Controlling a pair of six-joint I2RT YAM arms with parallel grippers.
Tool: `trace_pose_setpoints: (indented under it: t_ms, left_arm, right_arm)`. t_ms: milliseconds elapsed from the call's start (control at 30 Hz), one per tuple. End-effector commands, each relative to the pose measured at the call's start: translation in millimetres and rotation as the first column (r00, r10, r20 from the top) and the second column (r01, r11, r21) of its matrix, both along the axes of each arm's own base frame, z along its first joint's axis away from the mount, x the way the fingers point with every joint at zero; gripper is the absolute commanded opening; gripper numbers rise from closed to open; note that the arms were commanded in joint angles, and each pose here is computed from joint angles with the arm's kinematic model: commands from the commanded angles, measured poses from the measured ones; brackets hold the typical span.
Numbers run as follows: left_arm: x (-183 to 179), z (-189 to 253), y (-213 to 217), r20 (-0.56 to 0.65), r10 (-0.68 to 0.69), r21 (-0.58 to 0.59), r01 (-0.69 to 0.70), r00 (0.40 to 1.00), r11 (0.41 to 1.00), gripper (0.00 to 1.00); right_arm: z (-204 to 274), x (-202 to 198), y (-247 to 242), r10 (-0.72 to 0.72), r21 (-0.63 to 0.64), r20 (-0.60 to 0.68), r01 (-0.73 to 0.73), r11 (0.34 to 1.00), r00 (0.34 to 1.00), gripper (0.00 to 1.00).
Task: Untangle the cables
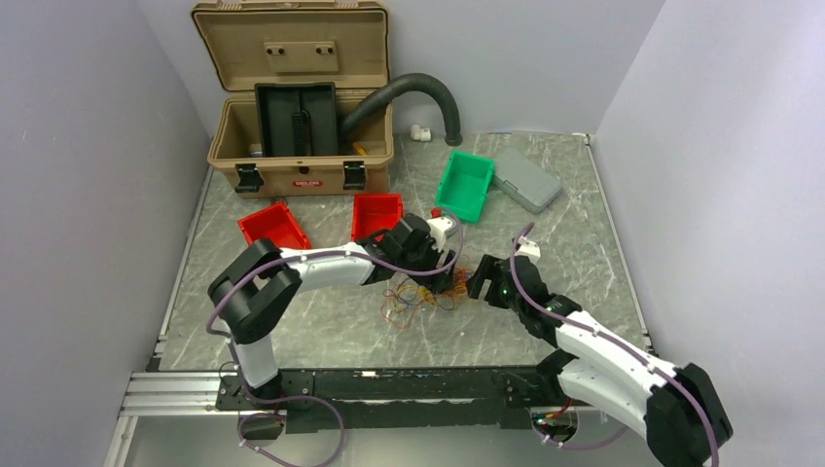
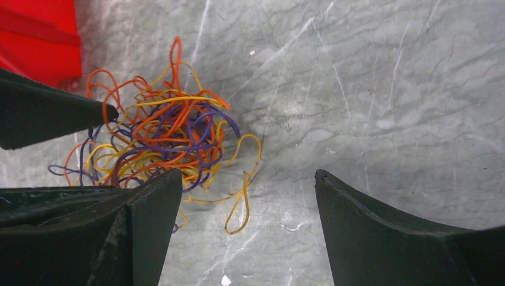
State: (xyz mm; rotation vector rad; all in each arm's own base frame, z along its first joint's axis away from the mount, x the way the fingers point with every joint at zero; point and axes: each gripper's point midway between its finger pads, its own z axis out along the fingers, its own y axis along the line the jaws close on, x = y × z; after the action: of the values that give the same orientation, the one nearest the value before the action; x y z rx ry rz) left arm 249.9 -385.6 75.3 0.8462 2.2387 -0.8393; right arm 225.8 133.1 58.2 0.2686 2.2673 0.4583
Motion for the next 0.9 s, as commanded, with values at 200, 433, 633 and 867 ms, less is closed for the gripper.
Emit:
trace_pose_setpoints:
  t_ms: [200, 433, 633, 867]
  left_arm:
    - [-7.7, -10.6, -20.0, -0.061, -0.023, -0.066, 0.019, 0.998, 0.998, 0.45]
    - [-5.1, -2.0, -6.3, -0.011, 0.017, -0.058, -0.017, 1.0, 0.998, 0.0]
    - [-6.2, 8.9, 19.6, 0.034, 0.076, -0.022, -0.075, 0.997, 0.997, 0.0]
    - [-19.5, 10.7, 50.4, 0.039, 0.127, -0.026, -0.126, 0.991, 0.992, 0.0]
  right_arm:
    - [-19.2, 13.2, 28.8, 0.015, 0.114, -0.025, -0.012, 0.993, 1.0, 0.69]
    - [-35.4, 14.1, -6.3, -0.166, -0.02, -0.088, 0.165, 0.986, 0.982, 0.28]
    - [-19.5, 10.8, -58.3, -0.436, -0.113, -0.04, 0.429, 0.896, 0.899, 0.09]
    - [6.9, 2.2, -91.1, -0.574, -0.083, 0.04, 0.575, 0.814, 0.818, 0.0]
